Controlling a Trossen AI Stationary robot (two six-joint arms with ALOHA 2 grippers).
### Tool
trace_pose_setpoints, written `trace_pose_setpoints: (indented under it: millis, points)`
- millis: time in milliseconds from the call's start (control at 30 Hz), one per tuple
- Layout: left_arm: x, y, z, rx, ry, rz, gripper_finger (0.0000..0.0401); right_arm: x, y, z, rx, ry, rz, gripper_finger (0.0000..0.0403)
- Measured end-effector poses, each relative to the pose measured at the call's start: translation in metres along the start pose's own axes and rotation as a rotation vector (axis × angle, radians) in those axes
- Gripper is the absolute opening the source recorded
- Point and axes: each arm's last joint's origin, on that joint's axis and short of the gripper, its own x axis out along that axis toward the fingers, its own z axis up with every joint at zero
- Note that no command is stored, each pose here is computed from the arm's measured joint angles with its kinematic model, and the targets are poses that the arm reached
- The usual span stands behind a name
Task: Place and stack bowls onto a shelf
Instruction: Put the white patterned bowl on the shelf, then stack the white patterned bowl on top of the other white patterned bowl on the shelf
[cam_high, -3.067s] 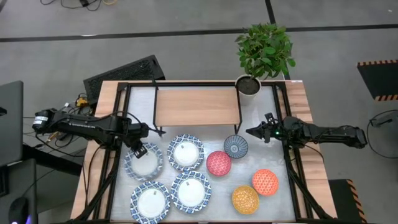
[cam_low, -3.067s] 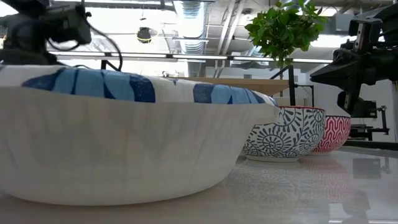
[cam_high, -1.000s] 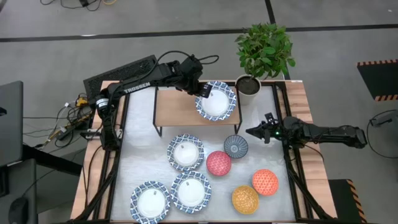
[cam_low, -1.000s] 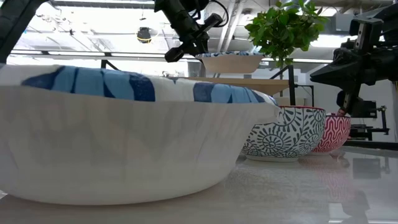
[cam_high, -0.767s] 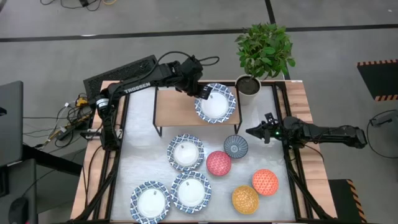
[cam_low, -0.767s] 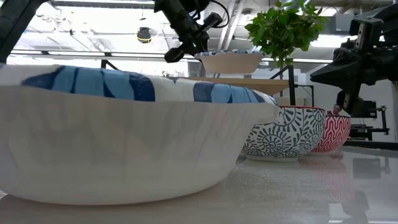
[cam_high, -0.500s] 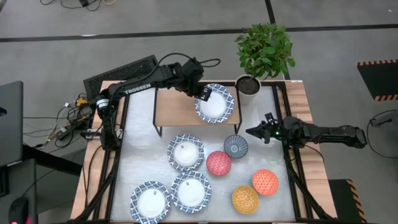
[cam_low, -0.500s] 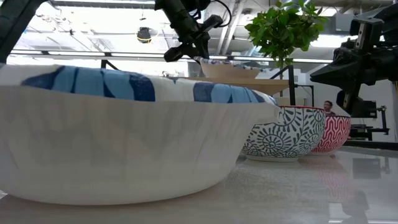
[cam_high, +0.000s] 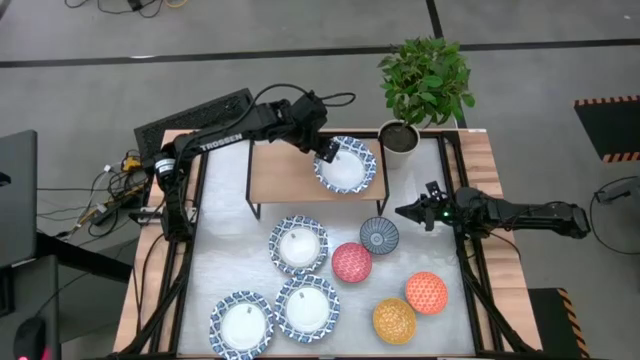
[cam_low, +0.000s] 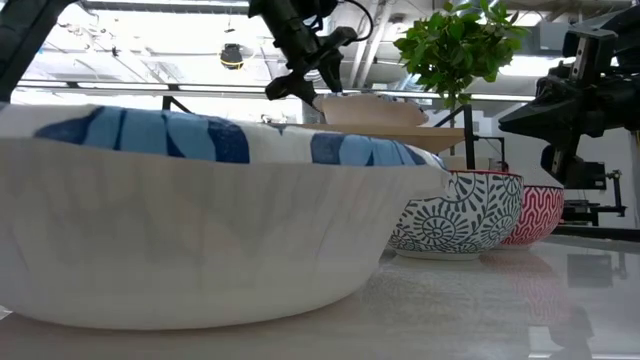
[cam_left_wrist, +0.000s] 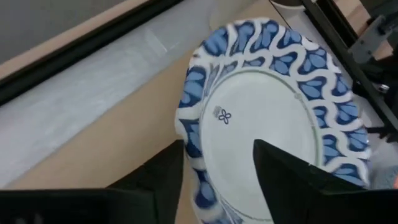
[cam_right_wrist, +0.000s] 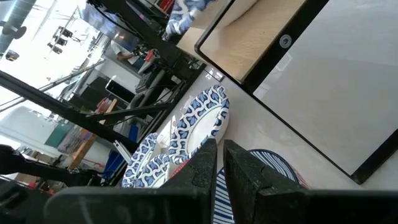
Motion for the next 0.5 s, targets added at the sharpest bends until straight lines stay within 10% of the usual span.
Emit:
trace_pose_setpoints:
  millis: [500]
  points:
    - [-0.065, -0.002, 0.0, 0.165, 0.117, 0.082, 0.0203, 0.0, 0.0, 0.0, 0.001, 0.001, 0.0, 0.0057]
